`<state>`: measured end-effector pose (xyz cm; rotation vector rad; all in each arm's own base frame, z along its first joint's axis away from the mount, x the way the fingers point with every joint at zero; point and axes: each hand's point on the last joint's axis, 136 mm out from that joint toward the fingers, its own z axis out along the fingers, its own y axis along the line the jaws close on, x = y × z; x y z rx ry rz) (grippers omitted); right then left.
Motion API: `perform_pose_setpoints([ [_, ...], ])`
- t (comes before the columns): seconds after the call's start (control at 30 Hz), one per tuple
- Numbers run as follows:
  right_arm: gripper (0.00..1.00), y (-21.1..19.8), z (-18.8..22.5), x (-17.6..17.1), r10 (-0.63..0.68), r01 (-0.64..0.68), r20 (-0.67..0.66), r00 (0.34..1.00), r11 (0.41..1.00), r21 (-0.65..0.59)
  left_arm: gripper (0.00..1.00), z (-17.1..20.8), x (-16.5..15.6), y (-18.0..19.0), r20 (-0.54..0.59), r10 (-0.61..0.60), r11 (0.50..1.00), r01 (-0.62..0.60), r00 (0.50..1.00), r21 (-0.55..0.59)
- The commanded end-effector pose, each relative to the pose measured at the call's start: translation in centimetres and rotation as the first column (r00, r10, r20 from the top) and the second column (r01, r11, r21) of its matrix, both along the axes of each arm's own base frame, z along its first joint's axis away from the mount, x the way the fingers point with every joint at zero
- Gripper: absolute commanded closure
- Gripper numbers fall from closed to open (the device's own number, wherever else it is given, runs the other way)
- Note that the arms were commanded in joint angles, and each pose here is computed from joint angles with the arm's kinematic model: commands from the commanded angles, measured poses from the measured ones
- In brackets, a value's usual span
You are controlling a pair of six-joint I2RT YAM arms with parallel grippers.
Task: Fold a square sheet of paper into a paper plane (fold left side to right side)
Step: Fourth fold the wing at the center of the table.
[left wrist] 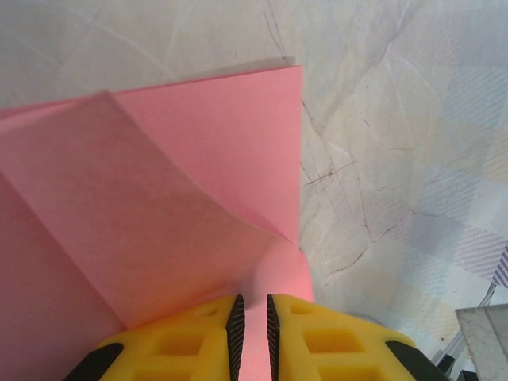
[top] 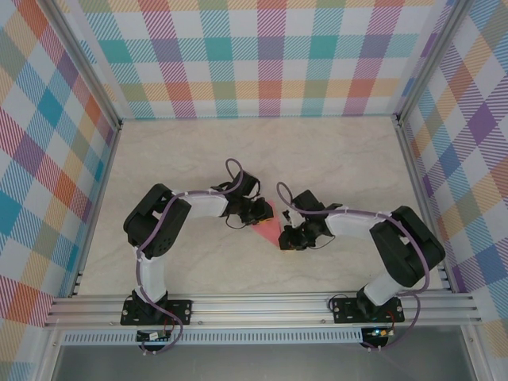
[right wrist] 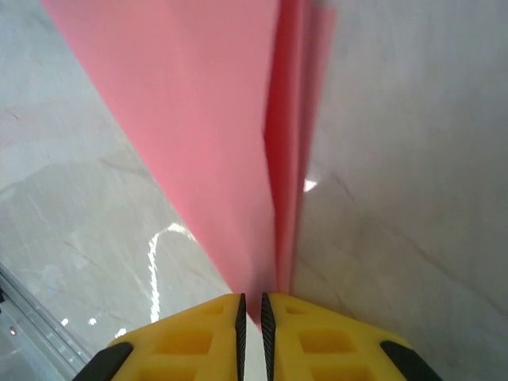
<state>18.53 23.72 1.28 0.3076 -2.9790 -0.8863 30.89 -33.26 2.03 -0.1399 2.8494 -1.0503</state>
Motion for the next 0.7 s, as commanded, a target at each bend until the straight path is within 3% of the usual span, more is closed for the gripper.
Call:
perform_pose_setpoints([
  [0.0, 0.83, -3.1, -1.0, -4.2, 0.004, -0.023, -0.148, 0.989, 0.992, -0.121, 0.80, -3.9, -2.5, 3.1, -0.099, 0.028, 0.985, -0.010, 0.995, 0.170],
  [0.3, 0.83, 0.5, 5.8, -0.2, -0.002, 0.000, 0.033, 0.999, 0.999, 0.052, 0.80, -3.5, -2.5, 3.1, -0.092, 0.028, 0.986, -0.012, 0.995, 0.164],
  [0.53, 0.89, 2.7, 4.2, 3.4, -0.071, 0.069, 0.045, 0.996, 0.996, 0.064, 0.80, -3.4, -2.5, 3.1, -0.092, 0.028, 0.987, -0.013, 0.995, 0.161],
  [0.67, 0.90, 2.9, 2.3, 3.8, -0.087, 0.087, 0.011, 0.996, 0.996, 0.032, 0.80, -3.2, -2.4, 3.0, -0.088, 0.027, 0.987, -0.013, 0.996, 0.158],
])
